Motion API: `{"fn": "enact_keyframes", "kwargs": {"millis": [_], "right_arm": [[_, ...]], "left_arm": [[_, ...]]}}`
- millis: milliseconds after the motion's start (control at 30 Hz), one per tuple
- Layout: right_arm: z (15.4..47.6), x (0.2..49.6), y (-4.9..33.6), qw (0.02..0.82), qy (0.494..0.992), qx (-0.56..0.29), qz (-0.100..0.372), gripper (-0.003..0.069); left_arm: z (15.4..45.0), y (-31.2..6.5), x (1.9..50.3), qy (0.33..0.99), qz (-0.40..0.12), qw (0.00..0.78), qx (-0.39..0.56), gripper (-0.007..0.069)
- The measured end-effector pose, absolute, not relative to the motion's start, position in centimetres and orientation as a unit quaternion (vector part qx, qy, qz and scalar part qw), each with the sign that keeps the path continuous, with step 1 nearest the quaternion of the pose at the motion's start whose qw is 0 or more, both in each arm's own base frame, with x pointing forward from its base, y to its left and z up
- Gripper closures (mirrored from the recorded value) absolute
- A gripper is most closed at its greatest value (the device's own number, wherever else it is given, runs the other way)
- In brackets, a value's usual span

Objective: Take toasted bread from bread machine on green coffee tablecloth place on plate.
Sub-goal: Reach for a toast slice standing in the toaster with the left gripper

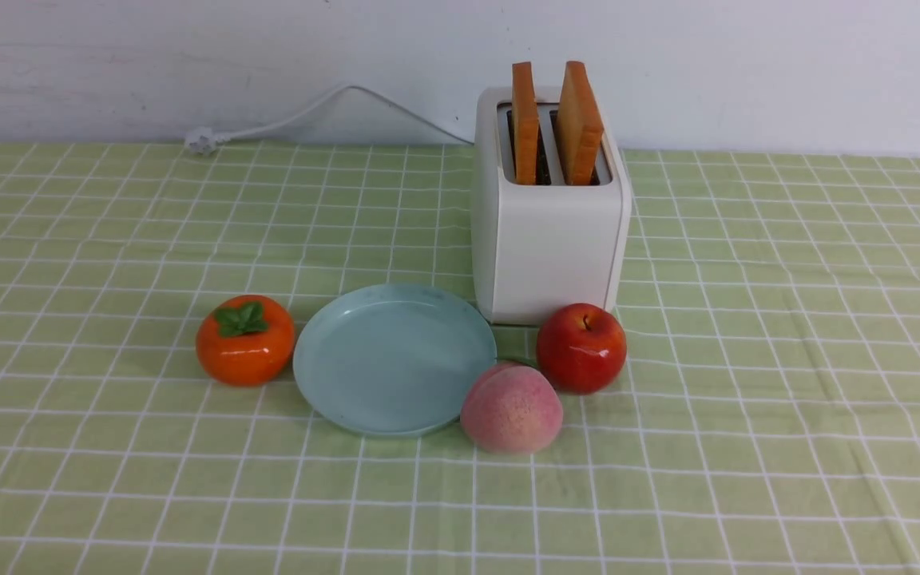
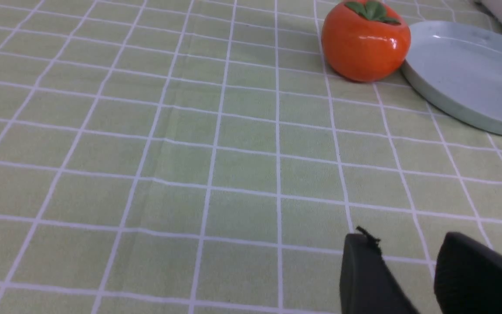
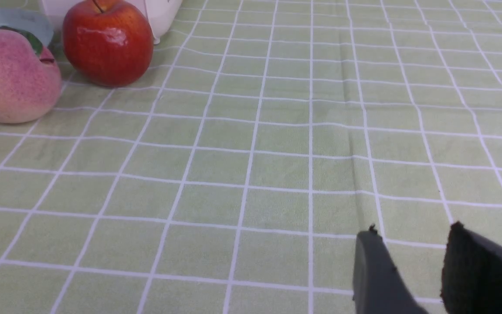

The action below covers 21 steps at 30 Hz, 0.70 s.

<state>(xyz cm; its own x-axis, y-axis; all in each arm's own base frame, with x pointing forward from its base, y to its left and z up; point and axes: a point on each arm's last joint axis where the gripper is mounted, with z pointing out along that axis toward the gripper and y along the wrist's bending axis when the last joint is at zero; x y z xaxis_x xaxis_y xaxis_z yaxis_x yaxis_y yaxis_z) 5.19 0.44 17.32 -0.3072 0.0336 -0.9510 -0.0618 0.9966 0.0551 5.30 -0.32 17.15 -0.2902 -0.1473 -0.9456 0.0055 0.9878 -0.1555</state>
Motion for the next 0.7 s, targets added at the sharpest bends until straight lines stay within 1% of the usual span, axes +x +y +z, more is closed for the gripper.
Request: {"fn": "enact_keyframes", "kwargs": {"millis": [33, 67, 133, 300, 400, 500, 700], "right_arm": [[17.3, 5.2, 0.4, 0.588, 0.807, -0.009, 0.041, 0.0419], [17.3, 5.2, 0.4, 0.588, 0.807, -0.009, 0.041, 0.0419], [17.3, 5.2, 0.4, 0.588, 0.807, -0.009, 0.041, 0.0419], [17.3, 5.2, 0.4, 0.588, 0.807, -0.009, 0.041, 0.0419], [17.3, 5.2, 0.4, 0.588, 0.807, -0.009, 0.041, 0.0419], [17.3, 5.2, 0.4, 0.588, 0.807, -0.009, 0.041, 0.0419], [17.3, 5.2, 0.4, 0.588, 0.807, -0.009, 0.041, 0.0419]], "left_arm": [[17.2, -0.3, 5.3, 0.799, -0.064, 0.596, -0.044, 0.0387], [17.6, -0.3, 5.4, 0.784, -0.064, 0.616, -0.044, 0.0387], [18.2, -0.3, 5.5, 0.764, -0.084, 0.637, -0.061, 0.0387], [19.9, -0.3, 5.7, 0.684, -0.196, 0.684, -0.159, 0.0387], [20.9, -0.1, 5.6, 0.629, -0.246, 0.709, -0.203, 0.0387], [21.6, 0.2, 5.5, 0.591, -0.267, 0.728, -0.223, 0.0387], [21.7, 0.3, 5.5, 0.583, -0.273, 0.730, -0.229, 0.0387]]}}
